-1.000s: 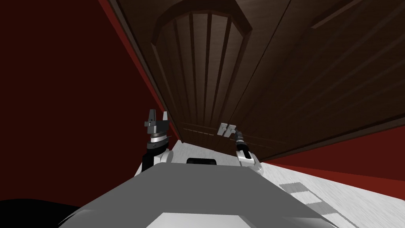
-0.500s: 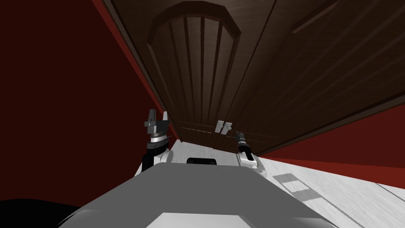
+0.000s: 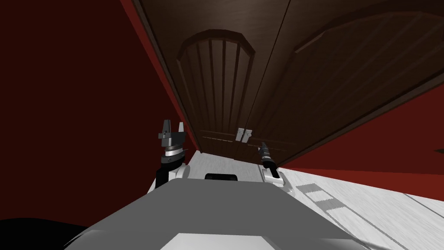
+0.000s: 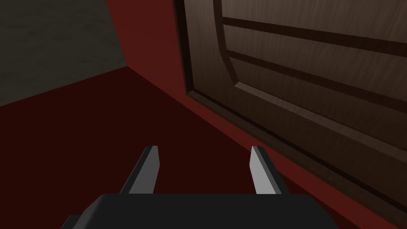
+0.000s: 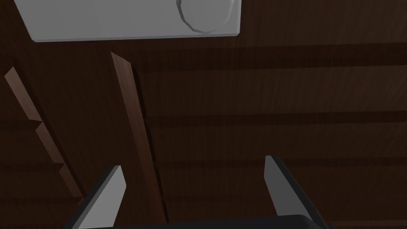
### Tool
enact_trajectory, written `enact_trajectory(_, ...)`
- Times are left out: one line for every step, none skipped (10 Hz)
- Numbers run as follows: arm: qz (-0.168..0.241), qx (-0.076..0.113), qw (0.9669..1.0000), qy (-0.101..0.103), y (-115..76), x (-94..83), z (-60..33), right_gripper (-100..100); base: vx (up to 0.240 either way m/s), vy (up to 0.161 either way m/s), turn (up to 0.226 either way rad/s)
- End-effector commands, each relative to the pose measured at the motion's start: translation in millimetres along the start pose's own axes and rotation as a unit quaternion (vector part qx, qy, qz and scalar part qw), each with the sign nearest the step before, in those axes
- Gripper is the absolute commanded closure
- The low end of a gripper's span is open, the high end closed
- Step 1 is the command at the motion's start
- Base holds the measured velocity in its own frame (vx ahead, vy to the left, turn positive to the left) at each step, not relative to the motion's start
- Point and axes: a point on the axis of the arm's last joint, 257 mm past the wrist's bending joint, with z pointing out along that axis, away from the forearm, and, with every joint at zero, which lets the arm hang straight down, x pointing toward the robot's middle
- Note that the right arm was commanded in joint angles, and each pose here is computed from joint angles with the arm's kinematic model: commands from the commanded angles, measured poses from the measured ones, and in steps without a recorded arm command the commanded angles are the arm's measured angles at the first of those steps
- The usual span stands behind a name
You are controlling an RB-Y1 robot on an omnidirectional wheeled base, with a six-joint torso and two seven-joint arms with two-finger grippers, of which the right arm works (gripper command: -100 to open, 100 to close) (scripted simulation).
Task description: Pull the door open
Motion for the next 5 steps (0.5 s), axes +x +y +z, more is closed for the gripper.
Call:
enact_trajectory(0.007, -0.008, 0.9998, 0.016, 5.7, 18.9, 1.6, -100, -0.183, 0.106, 0.100)
enact_trajectory(0.011, -0.015, 0.9994, 0.028, 10.8, 33.3, 3.8, -100, -0.153, 0.091, 0.110)
enact_trajectory(0.008, -0.011, 0.9997, 0.020, 8.3, 26.3, 1.9, -100, -0.059, 0.038, 0.016)
enact_trajectory(0.001, -0.001, 1.0000, 0.003, 1.2, 4.7, -2.7, -100, -0.020, -0.020, -0.158)
enact_trajectory(-0.003, 0.004, 1.0000, -0.005, -2.0, -6.1, -4.9, -100, 0.001, -0.062, -0.173)
